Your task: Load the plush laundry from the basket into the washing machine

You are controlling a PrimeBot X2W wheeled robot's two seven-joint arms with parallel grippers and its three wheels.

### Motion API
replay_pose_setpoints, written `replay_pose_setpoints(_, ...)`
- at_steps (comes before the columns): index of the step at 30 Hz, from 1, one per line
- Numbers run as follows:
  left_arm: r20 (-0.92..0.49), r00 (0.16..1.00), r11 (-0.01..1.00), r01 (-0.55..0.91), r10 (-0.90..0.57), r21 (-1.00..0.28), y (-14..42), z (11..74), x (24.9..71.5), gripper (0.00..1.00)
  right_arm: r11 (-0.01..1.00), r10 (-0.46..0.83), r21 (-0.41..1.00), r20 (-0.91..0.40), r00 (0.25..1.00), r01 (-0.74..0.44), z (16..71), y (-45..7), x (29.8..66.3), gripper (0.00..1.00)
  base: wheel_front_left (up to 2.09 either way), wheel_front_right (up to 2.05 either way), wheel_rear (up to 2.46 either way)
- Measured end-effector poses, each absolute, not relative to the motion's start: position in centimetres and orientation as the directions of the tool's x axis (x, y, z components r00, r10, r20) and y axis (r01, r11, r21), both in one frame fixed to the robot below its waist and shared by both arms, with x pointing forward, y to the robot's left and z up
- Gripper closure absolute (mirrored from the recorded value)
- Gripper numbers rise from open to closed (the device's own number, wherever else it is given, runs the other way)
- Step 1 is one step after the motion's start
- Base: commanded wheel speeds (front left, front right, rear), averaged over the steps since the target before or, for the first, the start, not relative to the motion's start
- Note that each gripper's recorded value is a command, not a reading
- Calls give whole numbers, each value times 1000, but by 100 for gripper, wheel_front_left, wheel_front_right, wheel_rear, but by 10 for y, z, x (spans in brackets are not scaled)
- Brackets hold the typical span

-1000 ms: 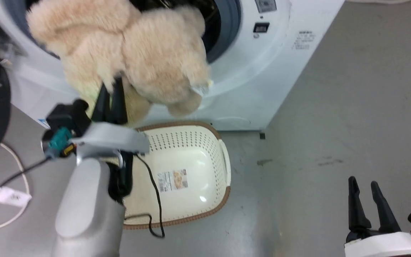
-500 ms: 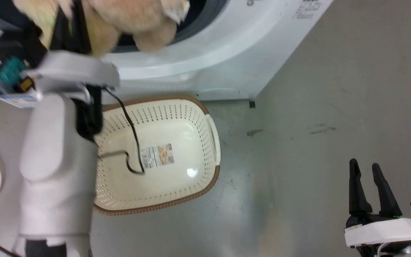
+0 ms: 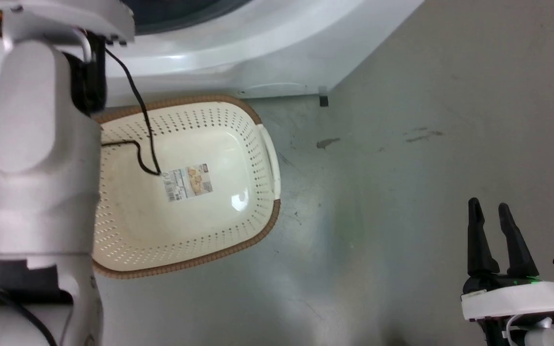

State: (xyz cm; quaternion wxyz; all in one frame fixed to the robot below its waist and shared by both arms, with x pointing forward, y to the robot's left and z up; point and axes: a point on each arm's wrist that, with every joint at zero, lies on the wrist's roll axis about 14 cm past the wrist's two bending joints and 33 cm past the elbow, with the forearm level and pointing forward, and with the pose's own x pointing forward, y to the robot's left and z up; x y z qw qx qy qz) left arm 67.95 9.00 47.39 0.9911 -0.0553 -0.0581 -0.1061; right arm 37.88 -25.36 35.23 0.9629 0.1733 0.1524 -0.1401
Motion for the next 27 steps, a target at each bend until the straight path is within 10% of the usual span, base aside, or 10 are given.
replay_pose_setpoints(27,105,983,989,150,-151,14,97,457,785,100,865,-327,216,-442,835,453,328,-283,348,0,0,0,0)
